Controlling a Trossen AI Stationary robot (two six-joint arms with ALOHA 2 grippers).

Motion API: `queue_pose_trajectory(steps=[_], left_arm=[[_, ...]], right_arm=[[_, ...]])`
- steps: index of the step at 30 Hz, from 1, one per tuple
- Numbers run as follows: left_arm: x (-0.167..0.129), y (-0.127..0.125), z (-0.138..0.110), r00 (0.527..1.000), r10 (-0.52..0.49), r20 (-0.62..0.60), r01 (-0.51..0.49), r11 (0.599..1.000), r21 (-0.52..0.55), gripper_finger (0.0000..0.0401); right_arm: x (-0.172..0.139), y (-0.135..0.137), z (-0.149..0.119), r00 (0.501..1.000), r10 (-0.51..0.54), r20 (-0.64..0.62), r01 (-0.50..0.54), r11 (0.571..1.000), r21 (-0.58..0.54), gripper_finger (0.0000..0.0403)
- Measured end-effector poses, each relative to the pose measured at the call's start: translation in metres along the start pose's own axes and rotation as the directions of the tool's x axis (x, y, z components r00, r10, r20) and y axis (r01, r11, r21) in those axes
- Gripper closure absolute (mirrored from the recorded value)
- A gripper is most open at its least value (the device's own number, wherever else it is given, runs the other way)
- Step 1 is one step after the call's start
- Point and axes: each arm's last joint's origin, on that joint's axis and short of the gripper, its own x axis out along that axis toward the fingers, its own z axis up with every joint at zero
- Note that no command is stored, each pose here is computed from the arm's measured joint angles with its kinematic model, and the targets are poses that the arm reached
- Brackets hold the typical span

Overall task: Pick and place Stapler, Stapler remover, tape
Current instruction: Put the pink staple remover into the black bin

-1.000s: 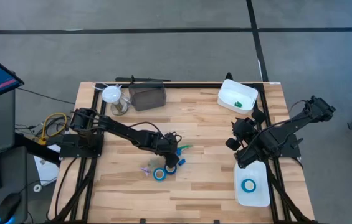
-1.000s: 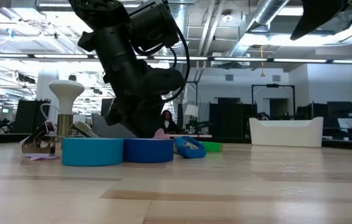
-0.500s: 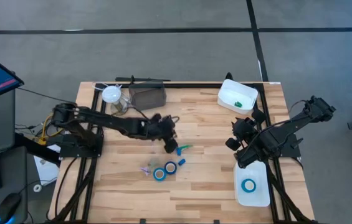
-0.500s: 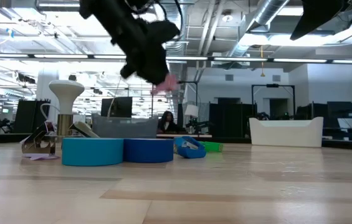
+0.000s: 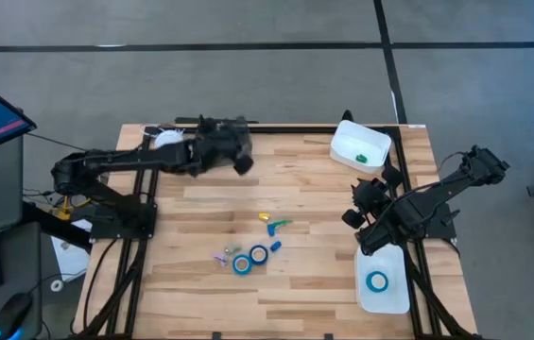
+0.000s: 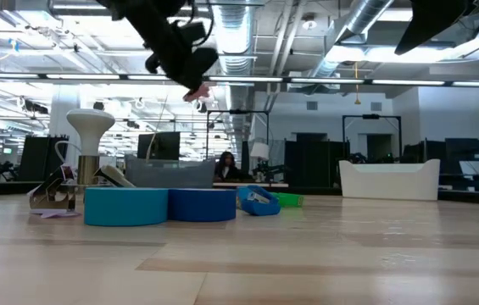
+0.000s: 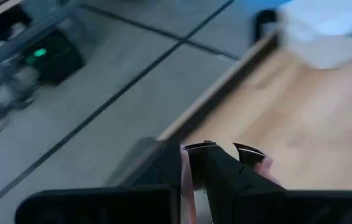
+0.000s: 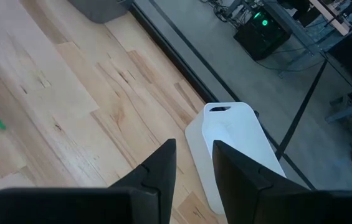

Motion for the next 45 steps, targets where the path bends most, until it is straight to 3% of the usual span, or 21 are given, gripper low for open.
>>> queue_pose_trajectory(steps=[4, 13, 21, 36, 45], left_arm=[[0.028, 0.029, -0.004, 0.993, 0.099, -0.062, -0.101, 0.994, -0.039, 0.0375], [0.091, 0.064, -0.033, 0.973, 0.037, -0.229, -0.063, 0.992, -0.109, 0.0375], [0.123, 0.059, -0.061, 0.940, -0.001, -0.342, -0.034, 0.995, -0.097, 0.0375], [0.144, 0.048, -0.083, 0.907, -0.006, -0.421, -0.023, 0.998, -0.064, 0.0374], [0.144, 0.048, -0.083, 0.907, -0.006, -0.422, -0.022, 0.998, -0.063, 0.0301]], right_arm=[[0.000, 0.000, 0.000, 1.000, 0.001, 0.001, -0.001, 1.000, 0.003, 0.0306], [0.000, 0.001, 0.000, 1.000, 0.003, 0.001, -0.003, 1.000, 0.006, 0.0306], [0.000, 0.001, 0.000, 1.000, 0.003, 0.000, -0.003, 1.000, 0.006, 0.0306], [0.000, 0.001, 0.000, 1.000, 0.003, 0.001, -0.003, 1.000, 0.006, 0.0306], [0.000, 0.001, 0.000, 1.000, 0.004, -0.002, -0.004, 1.000, 0.006, 0.0306]])
